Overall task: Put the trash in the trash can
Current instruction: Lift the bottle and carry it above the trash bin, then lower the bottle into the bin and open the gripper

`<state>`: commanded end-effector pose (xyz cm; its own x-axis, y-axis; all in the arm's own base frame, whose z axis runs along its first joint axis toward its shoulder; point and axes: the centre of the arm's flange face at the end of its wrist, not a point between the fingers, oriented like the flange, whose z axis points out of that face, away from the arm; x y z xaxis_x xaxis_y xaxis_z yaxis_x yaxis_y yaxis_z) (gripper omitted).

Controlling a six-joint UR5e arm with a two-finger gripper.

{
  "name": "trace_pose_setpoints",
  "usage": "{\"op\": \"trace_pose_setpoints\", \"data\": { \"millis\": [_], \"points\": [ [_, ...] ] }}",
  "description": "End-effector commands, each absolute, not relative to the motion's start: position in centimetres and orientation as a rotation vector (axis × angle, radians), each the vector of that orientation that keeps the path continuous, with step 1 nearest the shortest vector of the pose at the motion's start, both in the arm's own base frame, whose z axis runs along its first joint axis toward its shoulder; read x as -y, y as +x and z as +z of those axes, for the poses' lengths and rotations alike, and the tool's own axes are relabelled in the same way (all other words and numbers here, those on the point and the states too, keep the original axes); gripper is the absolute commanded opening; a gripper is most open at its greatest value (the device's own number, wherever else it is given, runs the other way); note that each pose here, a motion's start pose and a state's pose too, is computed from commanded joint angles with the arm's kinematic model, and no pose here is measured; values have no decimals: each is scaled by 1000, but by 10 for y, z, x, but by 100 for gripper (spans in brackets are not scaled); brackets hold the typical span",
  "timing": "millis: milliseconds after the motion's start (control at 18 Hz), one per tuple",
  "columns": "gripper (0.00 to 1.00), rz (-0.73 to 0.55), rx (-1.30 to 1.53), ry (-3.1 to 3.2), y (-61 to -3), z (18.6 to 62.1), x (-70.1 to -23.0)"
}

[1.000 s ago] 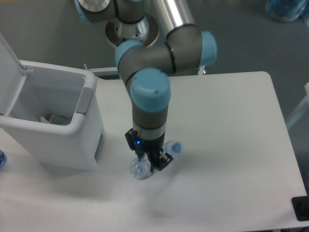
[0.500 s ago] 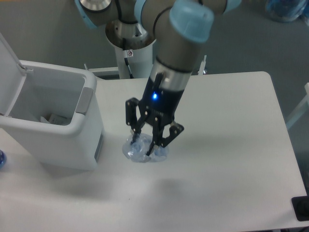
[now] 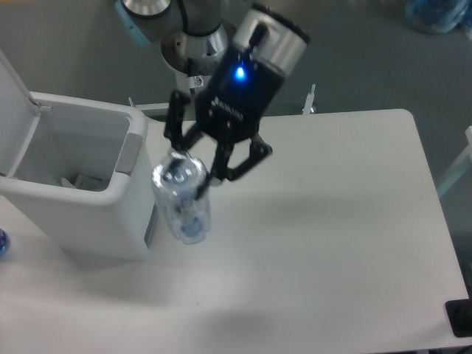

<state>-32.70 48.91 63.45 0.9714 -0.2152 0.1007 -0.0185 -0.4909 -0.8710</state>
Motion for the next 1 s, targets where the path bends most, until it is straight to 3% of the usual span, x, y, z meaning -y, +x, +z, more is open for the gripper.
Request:
{"op": "trace_pose_setpoints", "data": {
  "millis": [333,611,1000],
  "points": [
    [48,-321,-204,-1981,-262,672,-471],
    [48,-380,-265,-1993,-213,649,-472],
    [49,-426,-301,-2017,-196,607,-472]
  ]
}}
